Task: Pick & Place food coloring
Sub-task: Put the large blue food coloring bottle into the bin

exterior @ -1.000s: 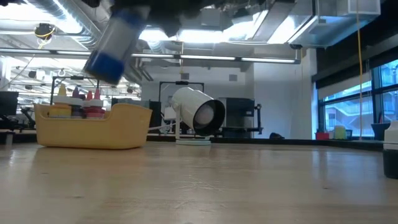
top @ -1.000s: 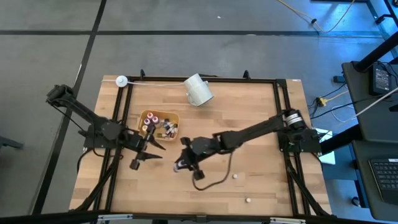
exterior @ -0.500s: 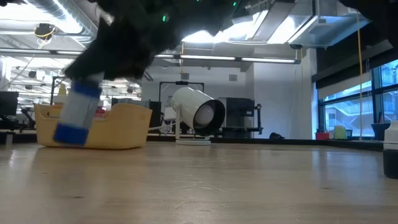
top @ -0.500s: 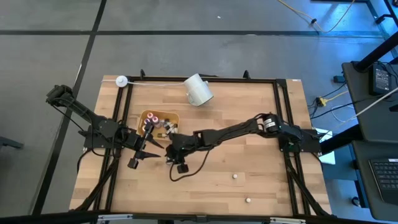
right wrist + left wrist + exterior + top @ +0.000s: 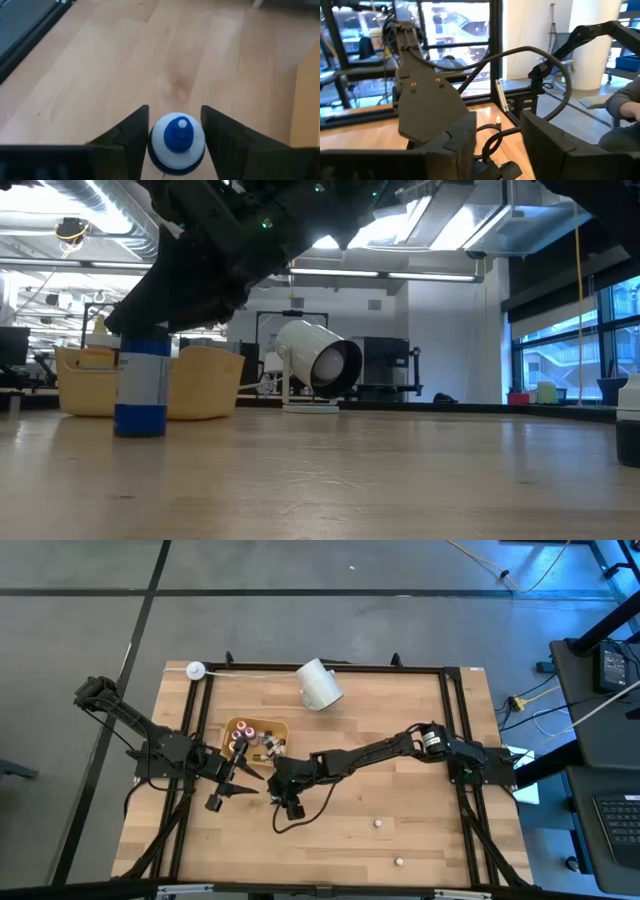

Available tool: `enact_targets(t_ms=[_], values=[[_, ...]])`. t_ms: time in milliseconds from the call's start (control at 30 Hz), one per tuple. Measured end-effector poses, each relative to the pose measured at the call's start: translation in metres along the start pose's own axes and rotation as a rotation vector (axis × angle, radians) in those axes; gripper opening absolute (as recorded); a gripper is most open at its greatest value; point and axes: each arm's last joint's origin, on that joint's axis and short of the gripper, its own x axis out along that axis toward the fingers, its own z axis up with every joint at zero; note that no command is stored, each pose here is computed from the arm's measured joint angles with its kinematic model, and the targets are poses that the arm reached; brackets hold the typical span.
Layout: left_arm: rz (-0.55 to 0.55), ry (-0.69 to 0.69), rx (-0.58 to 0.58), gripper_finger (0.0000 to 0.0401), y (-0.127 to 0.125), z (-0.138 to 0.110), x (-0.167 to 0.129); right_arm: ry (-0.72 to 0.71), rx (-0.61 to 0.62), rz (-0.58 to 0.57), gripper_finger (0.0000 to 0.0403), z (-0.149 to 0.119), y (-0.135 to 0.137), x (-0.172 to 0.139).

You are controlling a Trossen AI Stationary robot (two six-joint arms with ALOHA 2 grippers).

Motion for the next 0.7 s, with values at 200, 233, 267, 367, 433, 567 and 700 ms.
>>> enact_targets(t_ms=[200, 233, 267, 367, 433, 567, 700], values=[[0.000, 0.020, -0.026, 0.0150, 0.000, -0.002, 0.000, 0.003, -0.008, 0.000, 0.0200, -0.001, 0.000, 0.001], [0.000, 0.020, -0.027, 0.0150, 0.000, -0.002, 0.000, -0.002, -0.022, 0.000, 0.0201, 0.000, 0.000, 0.001], [0.000, 0.020, -0.027, 0.0149, 0.000, -0.002, 0.000, -0.012, -0.034, -0.001, 0.0201, 0.001, 0.000, 0.001], [0.000, 0.020, -0.027, 0.0147, 0.000, -0.002, 0.000, -0.035, -0.069, -0.002, 0.0202, 0.007, 0.002, -0.001], [0.000, 0.020, -0.028, 0.0148, 0.000, -0.002, 0.000, -0.028, -0.092, 0.002, 0.0203, 0.013, 0.005, -0.008], [0.000, 0.025, -0.027, 0.0151, 0.000, -0.003, 0.000, 0.026, -0.118, 0.018, 0.0203, 0.022, 0.013, -0.026], [0.000, 0.025, -0.025, 0.0148, 0.000, -0.003, 0.000, 0.035, -0.129, 0.033, 0.0204, 0.032, 0.022, -0.044]])
